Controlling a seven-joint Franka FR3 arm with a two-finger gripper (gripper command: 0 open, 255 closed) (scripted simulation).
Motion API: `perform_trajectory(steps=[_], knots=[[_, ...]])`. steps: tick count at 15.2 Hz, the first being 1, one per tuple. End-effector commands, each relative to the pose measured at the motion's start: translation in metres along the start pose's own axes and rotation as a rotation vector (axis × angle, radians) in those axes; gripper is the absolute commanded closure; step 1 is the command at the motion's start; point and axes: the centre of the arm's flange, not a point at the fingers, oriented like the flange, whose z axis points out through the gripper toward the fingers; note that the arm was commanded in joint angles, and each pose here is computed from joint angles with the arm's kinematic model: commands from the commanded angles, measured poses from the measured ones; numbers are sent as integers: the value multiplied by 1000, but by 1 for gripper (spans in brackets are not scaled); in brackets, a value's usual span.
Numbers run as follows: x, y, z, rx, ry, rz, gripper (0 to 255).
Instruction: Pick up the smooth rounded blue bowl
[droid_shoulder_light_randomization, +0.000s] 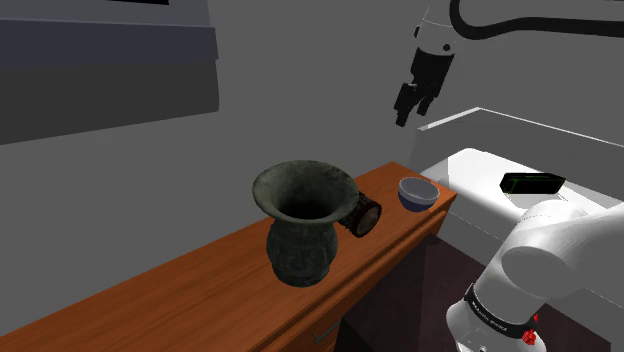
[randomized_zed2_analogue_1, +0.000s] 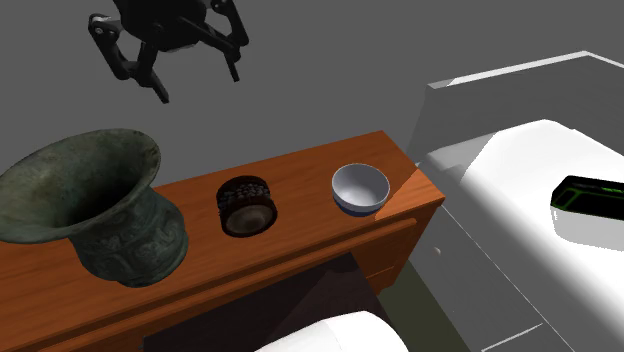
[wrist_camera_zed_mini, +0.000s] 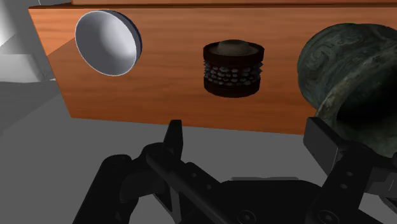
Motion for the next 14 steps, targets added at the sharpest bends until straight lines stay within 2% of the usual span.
perform_trajectory(steps=[1,14], knots=[[0,0,0,0,0,0,0],[11,83,152,12,-65,-10,0]])
